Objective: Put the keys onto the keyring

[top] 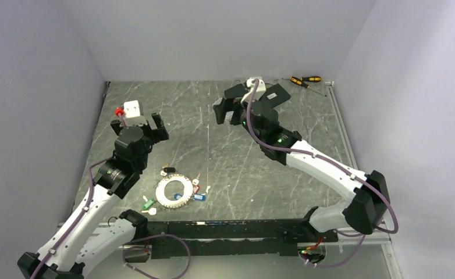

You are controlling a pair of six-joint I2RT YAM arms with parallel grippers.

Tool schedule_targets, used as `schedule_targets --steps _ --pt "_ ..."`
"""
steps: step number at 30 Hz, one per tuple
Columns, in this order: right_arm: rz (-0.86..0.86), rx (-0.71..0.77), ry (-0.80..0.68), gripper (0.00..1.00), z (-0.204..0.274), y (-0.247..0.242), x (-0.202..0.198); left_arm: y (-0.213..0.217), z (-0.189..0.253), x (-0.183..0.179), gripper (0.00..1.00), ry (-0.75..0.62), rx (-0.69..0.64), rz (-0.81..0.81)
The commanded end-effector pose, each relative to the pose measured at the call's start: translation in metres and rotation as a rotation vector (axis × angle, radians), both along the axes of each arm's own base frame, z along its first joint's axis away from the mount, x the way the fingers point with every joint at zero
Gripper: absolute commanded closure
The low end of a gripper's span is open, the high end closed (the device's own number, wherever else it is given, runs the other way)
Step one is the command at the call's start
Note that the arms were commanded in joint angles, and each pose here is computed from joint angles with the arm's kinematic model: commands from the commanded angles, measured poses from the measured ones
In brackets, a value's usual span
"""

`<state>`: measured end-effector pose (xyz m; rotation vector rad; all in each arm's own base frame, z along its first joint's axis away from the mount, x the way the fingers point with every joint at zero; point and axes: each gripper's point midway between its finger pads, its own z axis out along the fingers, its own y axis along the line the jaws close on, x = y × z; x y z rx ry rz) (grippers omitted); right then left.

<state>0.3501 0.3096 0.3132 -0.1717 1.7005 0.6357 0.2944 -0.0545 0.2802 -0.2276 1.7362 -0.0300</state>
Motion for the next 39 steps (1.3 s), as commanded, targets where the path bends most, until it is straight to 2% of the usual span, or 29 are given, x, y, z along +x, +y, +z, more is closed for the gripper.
schedule_targets --steps 1,6,8,13,17,23,28,34,39 --pt "-0.122 -0.113 0.038 0.0 -0.031 -0.037 -0.002 0.006 0.011 0.0 0.01 -0.07 -0.032 0.038" --pt "-0.107 -0.139 0.121 0.0 -0.041 -0.045 -0.017 0.009 0.011 0.0 0.01 -0.045 -0.029 0.056" --pt "-0.07 -0.137 0.122 0.0 -0.04 -0.042 -0.023 0.003 0.014 -0.002 0.01 -0.055 -0.004 0.001" --pt "0.055 -0.082 0.099 0.0 -0.037 -0.027 -0.04 -0.013 0.042 -0.023 0.01 -0.171 0.004 -0.173" --pt "0.118 -0.094 0.175 0.0 -0.053 -0.01 -0.049 -0.016 0.046 -0.037 0.01 -0.243 0.029 -0.246" --pt "0.175 -0.207 0.309 0.0 -0.097 0.031 -0.06 0.005 0.05 -0.039 0.01 -0.213 0.053 -0.141" --pt "0.295 -0.274 0.388 0.0 -0.13 0.07 -0.083 0.013 0.051 -0.042 0.01 -0.21 0.056 -0.104" --pt "0.36 -0.38 0.422 0.07 -0.167 0.102 -0.108 0.017 0.054 -0.045 0.03 -0.219 0.049 -0.092" --pt "0.404 -0.441 0.455 0.16 -0.194 0.122 -0.113 0.017 0.055 -0.046 0.03 -0.221 0.047 -0.091"
